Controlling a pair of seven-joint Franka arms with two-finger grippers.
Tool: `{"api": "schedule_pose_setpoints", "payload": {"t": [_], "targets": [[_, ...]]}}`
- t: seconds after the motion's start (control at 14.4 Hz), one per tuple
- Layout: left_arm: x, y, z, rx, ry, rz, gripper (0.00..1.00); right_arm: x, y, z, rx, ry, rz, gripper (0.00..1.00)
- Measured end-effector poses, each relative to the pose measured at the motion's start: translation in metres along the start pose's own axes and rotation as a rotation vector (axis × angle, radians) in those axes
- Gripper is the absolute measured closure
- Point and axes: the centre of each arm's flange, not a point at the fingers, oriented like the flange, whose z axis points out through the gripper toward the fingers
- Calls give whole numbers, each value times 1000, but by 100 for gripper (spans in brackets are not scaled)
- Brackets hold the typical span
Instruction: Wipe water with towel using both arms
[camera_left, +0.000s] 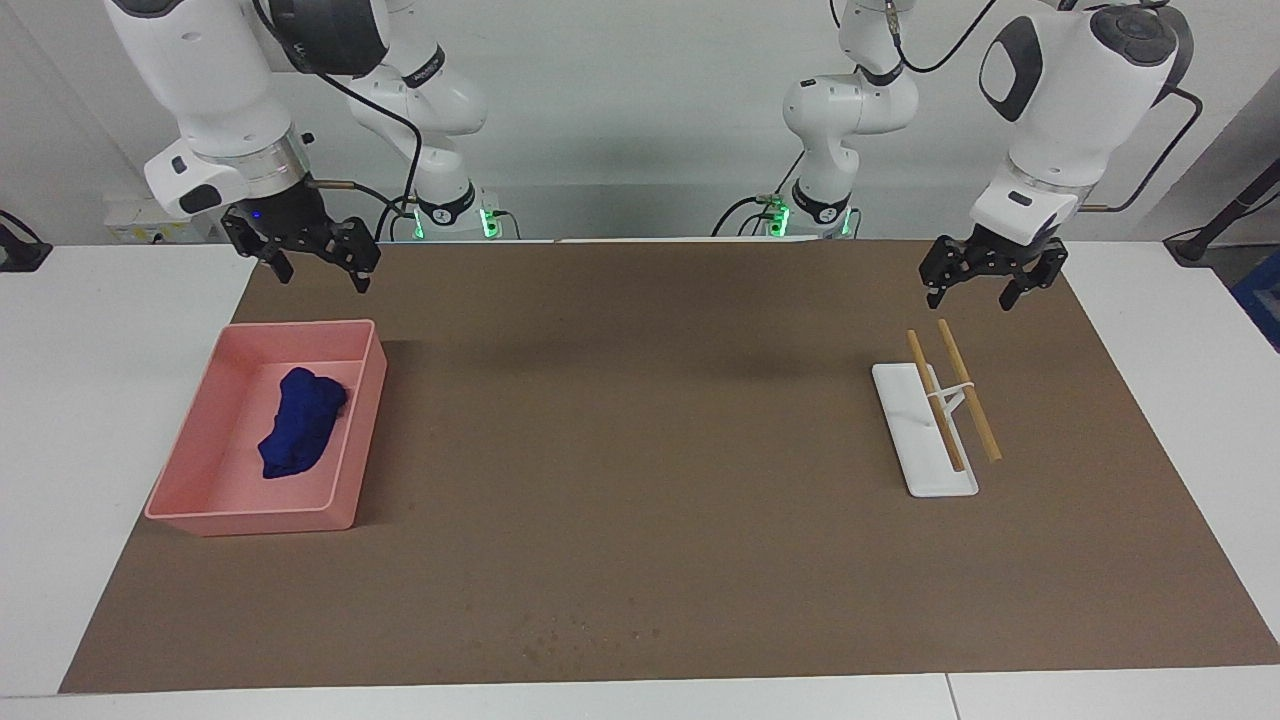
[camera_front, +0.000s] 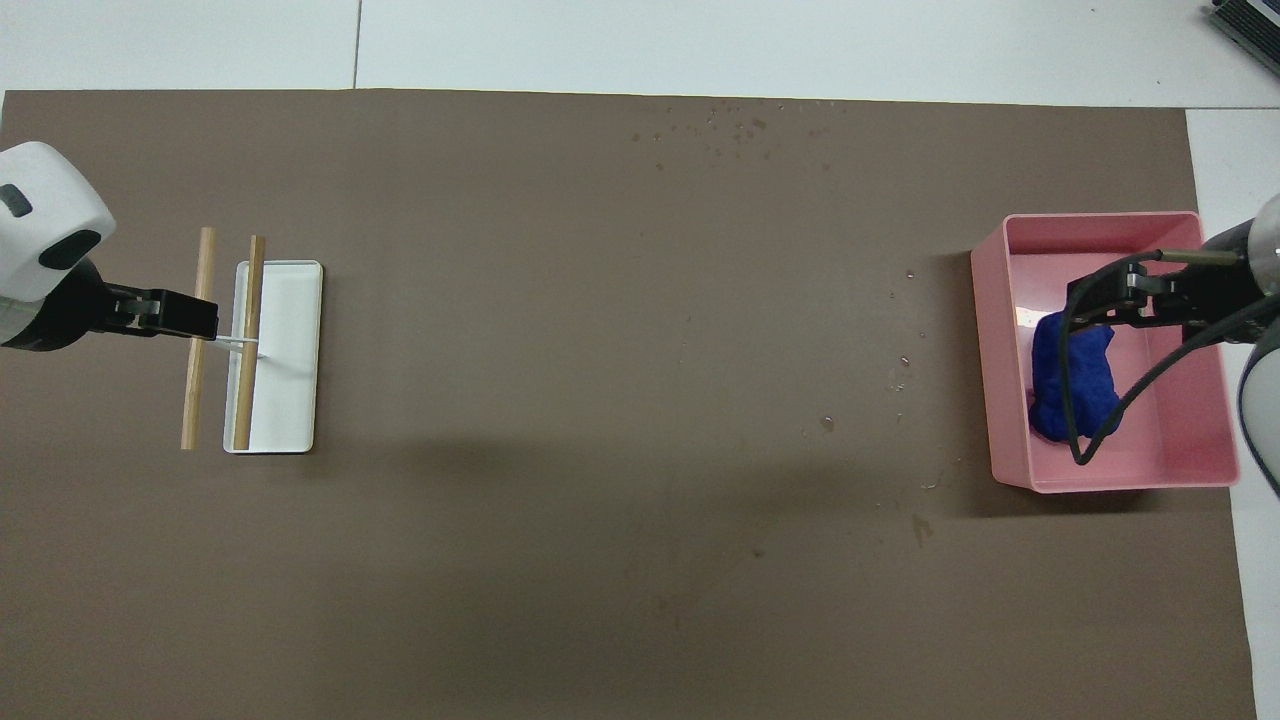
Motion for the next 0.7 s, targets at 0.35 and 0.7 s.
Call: {"api": "schedule_pose_setpoints", "payload": {"t": [0.35,0.7], "targets": [[0,0,-1,0,5,-2,0,-3,-6,-1,-1,1,-10,0],[1,0,-1,0,7,-3,0,-5,-12,-2,-1,3,29,0]]}}
